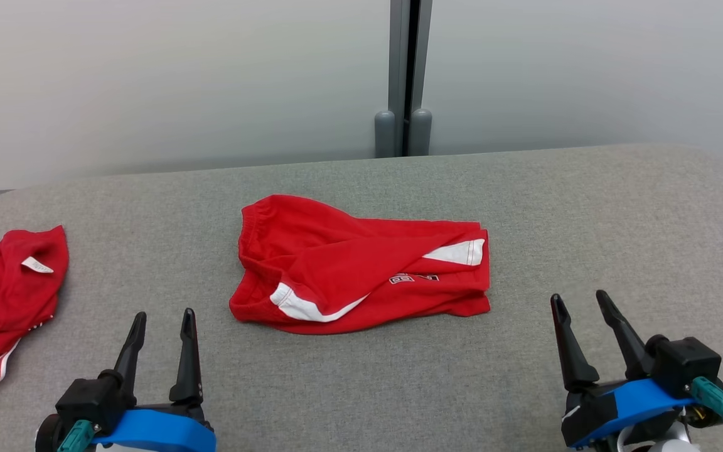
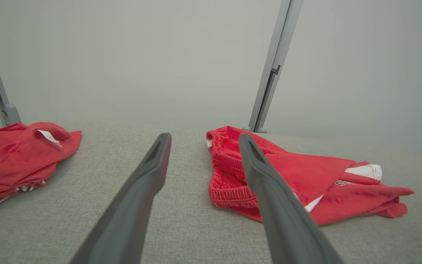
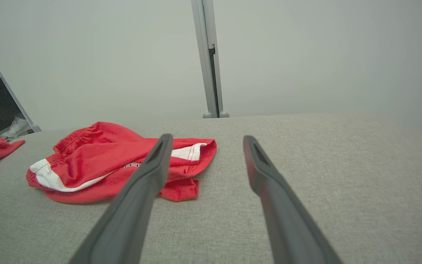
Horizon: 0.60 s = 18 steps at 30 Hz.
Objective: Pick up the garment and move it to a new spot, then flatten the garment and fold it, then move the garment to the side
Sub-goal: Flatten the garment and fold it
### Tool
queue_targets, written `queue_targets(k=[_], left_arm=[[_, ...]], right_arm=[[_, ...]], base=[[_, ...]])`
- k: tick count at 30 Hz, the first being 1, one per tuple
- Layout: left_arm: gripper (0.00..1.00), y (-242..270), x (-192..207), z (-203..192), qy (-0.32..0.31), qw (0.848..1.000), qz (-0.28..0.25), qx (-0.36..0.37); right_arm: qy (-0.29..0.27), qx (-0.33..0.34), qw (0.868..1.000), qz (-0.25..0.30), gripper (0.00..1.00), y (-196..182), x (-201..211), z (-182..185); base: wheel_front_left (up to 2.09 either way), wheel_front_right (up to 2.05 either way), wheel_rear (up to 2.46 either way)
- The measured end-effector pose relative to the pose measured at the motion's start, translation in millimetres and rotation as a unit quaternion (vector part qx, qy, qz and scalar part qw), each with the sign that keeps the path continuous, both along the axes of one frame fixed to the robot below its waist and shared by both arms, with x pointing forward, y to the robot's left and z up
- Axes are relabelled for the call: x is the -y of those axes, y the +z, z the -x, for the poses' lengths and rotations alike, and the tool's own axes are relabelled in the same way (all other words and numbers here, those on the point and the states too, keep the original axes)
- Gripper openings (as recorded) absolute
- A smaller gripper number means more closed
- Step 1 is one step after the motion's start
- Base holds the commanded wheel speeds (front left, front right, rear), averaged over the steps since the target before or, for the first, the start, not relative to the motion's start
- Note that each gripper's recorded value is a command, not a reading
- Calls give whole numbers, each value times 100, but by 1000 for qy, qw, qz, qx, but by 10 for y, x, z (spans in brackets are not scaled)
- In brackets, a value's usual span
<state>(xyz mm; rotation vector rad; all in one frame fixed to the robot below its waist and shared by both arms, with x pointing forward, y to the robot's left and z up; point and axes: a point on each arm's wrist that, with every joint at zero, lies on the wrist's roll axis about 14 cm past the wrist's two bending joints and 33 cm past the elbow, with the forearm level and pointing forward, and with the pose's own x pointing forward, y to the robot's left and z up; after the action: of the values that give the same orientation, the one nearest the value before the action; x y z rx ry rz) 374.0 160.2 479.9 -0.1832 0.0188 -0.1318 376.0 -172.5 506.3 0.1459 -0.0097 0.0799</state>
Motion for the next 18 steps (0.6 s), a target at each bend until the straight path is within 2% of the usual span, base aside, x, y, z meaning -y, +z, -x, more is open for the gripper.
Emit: queue_targets(k=[8,12,16,18], left_arm=[[100,-69,21,-15,-10,1000,-7,-9],[100,-91,162,-107,-39,999,-19,-14],[100,-241,400,-239,-88,993,-37,-68],[100,-418,579,-304,-132,981,-64,-127]], right_arm=[[6,-7,1000,-4,100,-49,-46,-2],[9,-13,1000,-5,100,-92,-66,-31],[15,-17,1000,-8,100,-129,-108,-88],[20,-19,1000,-11,100,-157,-144,-128]], base=[[0,0,0],[0,0,0],[0,0,0],[0,0,0]])
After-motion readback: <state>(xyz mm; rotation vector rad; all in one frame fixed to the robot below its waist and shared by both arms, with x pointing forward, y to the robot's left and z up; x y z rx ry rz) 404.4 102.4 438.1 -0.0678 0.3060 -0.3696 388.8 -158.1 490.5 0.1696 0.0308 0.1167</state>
